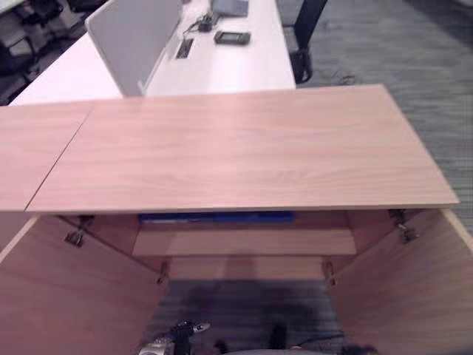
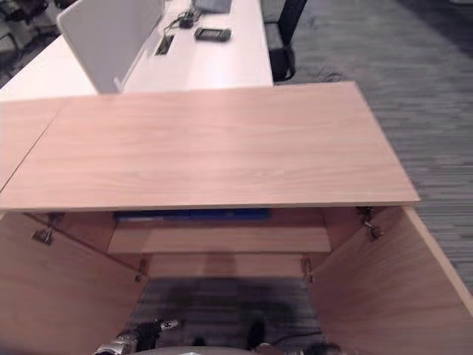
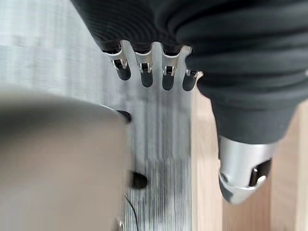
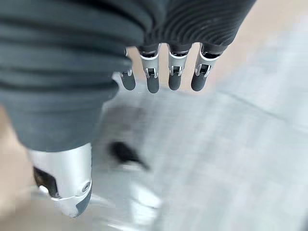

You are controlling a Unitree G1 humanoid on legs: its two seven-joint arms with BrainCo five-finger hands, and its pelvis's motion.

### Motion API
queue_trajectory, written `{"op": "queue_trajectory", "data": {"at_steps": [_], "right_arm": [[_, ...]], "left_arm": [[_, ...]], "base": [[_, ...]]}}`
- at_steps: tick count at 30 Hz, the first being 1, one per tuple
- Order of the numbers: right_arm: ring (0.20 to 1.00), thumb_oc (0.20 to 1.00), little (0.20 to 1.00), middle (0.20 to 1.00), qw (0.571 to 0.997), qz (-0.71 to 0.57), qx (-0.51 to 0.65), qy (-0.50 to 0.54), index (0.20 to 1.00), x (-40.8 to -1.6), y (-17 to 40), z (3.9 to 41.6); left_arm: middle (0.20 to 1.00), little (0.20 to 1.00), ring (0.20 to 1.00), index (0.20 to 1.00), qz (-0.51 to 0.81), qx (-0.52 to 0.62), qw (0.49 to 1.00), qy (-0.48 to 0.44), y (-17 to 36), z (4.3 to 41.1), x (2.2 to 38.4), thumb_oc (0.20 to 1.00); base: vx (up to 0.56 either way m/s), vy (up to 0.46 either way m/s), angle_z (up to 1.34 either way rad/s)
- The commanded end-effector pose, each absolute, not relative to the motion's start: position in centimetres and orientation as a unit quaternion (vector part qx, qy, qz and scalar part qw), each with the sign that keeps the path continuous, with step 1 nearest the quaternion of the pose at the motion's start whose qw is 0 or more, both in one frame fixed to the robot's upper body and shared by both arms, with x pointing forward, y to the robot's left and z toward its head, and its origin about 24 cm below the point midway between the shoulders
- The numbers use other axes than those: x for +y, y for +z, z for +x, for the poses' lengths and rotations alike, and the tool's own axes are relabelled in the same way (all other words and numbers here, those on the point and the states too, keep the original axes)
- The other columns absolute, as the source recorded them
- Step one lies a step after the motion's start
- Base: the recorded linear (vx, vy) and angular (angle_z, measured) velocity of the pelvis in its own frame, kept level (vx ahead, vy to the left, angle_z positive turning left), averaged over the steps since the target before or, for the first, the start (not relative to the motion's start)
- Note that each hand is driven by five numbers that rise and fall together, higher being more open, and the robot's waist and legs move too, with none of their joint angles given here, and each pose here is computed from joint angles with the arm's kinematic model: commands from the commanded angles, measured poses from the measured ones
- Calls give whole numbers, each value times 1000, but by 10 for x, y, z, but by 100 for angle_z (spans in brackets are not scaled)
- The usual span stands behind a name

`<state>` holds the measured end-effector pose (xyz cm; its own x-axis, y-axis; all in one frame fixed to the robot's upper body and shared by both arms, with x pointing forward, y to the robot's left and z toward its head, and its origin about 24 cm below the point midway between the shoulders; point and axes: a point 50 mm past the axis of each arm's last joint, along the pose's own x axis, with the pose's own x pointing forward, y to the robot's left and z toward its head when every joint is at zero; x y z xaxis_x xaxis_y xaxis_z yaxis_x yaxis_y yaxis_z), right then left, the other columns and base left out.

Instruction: Put the empty folder in the office cabinet

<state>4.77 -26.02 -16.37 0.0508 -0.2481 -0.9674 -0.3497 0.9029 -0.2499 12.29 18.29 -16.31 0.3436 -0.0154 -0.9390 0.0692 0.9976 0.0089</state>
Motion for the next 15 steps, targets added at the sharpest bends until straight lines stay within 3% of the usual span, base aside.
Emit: {"op": "queue_trajectory", "data": {"at_steps": [1,15], "right_arm": [[1000,1000,1000,1000,754,-198,626,31,1000,-245,-156,114],[1000,1000,1000,1000,746,-139,649,-54,1000,-264,-154,97]], "left_arm": [[1000,1000,1000,1000,47,574,816,-51,-163,123,183,1000],[1000,1000,1000,1000,82,600,792,-74,-169,104,184,1000]], "base": [[-159,210,5],[-135,144,-7]]}}
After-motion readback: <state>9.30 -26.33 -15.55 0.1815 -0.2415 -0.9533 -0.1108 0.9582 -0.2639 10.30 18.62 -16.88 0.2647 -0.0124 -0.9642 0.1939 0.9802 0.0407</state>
